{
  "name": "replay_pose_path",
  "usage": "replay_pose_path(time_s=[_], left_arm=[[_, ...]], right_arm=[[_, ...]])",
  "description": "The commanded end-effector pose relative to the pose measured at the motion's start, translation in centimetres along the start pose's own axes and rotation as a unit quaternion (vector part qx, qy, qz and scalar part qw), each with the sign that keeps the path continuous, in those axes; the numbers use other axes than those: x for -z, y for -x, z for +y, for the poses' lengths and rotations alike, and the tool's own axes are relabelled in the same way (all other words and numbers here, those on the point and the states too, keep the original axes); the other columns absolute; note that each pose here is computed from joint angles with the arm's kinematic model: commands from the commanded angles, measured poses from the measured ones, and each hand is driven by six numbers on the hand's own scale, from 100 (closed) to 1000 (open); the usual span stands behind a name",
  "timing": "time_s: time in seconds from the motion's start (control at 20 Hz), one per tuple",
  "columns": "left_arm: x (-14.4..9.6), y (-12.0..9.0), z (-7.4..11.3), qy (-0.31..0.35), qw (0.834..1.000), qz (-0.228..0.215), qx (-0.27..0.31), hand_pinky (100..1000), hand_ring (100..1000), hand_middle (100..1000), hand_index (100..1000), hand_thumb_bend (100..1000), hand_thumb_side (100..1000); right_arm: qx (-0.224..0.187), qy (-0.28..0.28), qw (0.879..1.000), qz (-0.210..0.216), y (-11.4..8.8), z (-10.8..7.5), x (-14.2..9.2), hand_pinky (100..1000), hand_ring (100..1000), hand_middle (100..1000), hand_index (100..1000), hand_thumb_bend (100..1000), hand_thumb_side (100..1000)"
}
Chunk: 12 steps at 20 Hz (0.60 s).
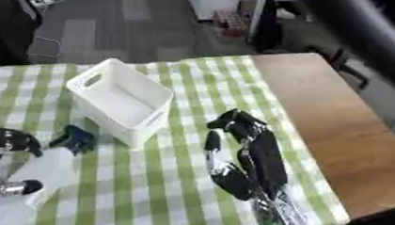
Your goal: Pick up objects on the table and place them in the box.
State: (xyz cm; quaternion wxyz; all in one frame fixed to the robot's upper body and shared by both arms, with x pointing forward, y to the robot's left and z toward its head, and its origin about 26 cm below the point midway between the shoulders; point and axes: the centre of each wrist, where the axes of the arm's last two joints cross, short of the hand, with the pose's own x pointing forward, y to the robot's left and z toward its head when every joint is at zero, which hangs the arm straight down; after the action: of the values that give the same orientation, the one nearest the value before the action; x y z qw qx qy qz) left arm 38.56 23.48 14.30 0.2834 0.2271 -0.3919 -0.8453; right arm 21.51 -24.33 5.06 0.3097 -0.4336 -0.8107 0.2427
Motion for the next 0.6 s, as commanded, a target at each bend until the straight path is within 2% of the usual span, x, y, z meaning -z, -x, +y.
replay_pose_path(time_s=[0.05, 0.55, 0.6], left_arm=[[0.5, 0.5, -0.7, 0.038, 0.999, -0.004, 0.033, 738, 892, 857, 877, 380, 1000], [1.3, 0.6, -1.9, 0.052, 0.996, 0.002, 0.066, 766, 913, 867, 888, 411, 1000], [1.4, 0.6, -2.0, 0.056, 0.996, 0.002, 0.07, 766, 913, 867, 888, 360, 1000]], right_arm=[[0.0, 0.006, 1.0, -0.016, 0.3, -0.6, 0.7, 315, 455, 534, 613, 100, 1000], [0.004, 0.007, 1.0, -0.022, 0.8, -0.9, 0.9, 316, 456, 534, 614, 100, 1000], [0.004, 0.006, 1.0, -0.022, 0.8, -0.9, 0.9, 316, 456, 534, 614, 100, 1000]])
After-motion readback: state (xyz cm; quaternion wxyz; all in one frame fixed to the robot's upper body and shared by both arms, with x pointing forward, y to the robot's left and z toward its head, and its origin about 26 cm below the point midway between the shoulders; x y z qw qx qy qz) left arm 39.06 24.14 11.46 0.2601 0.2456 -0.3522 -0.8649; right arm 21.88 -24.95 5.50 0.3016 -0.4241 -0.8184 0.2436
